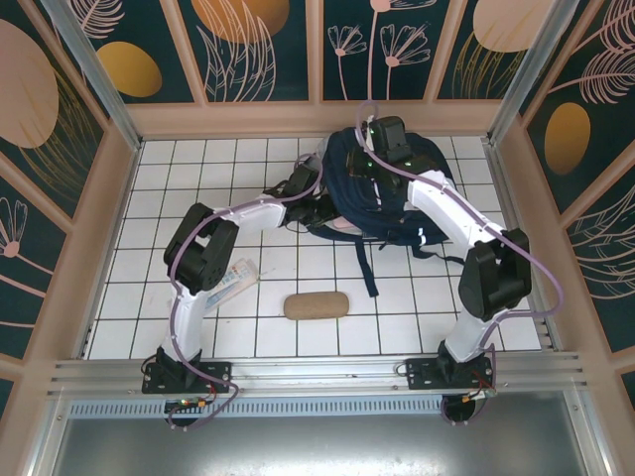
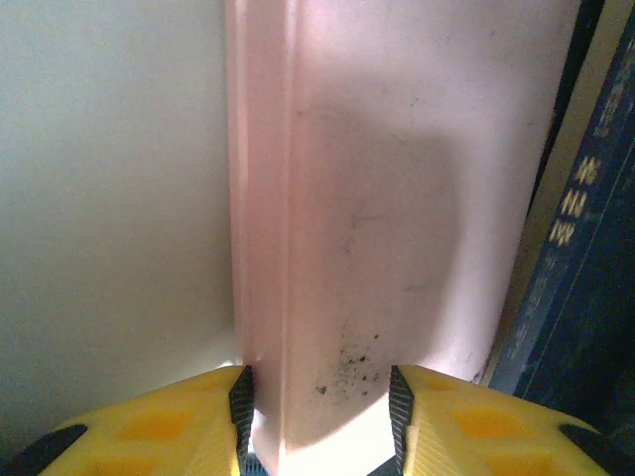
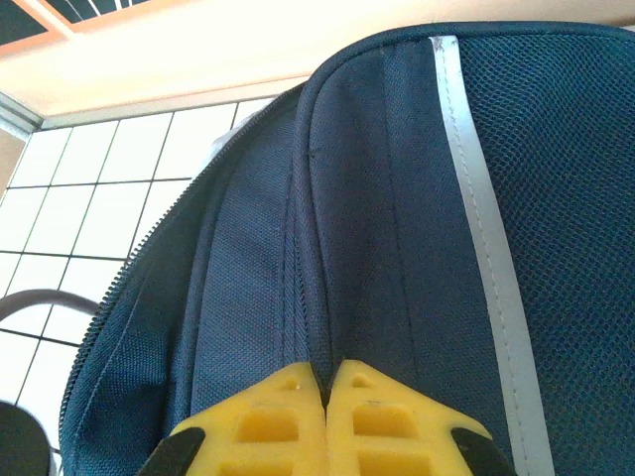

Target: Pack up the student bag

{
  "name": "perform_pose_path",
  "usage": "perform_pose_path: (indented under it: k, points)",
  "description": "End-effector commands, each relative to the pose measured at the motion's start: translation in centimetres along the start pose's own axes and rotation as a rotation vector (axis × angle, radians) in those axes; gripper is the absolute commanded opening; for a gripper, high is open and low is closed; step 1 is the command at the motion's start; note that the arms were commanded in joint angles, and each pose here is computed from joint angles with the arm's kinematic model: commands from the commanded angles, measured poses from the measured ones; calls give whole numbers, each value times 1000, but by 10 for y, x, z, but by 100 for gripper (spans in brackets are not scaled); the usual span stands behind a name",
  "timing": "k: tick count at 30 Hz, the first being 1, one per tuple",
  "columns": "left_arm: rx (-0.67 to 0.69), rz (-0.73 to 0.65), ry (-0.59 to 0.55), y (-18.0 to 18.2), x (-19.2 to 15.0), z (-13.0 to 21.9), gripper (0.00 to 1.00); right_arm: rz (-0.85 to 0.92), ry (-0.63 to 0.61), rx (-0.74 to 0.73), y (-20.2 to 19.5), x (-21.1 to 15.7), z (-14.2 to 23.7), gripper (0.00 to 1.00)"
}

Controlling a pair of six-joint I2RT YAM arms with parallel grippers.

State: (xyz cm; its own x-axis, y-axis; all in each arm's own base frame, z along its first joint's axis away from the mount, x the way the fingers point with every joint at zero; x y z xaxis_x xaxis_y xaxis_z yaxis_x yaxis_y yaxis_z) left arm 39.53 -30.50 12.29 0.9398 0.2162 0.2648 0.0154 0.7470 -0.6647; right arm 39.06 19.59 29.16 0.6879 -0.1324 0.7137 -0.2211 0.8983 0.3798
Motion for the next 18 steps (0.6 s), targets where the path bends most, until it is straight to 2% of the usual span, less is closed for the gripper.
perform_pose_path:
  k: [1, 6, 12, 18]
  points:
    - [-9, -12, -31, -5, 15, -8, 43, -10, -75, 38, 9, 14, 28, 0]
    - [-3, -21, -42, -6, 20, 0, 45, -11, -61, 24, 6, 8, 24, 0]
    - [1, -79, -81, -23, 18, 45, 72, -8, -42, 6, 1, 1, 13, 0]
    - [41, -138, -100, -20, -1, 90, 80, -5, -40, -10, -4, 0, 5, 0]
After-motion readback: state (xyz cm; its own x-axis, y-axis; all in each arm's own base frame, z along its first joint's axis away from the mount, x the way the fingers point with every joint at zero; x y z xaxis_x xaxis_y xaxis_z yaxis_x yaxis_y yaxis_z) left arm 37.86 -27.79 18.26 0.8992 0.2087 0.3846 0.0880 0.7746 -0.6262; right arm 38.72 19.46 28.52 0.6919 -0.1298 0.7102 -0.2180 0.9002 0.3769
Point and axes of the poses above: each hand's point on the last joint's axis, 136 mm out from that joint toward the fingers, its own z axis back along the fingers, its own y axis along the line the jaws close on, x = y × z, the point moved 9 cm from there along z, back along the fingers, and after that the axes turned 1 degree about -z, right-handed, at the moved point
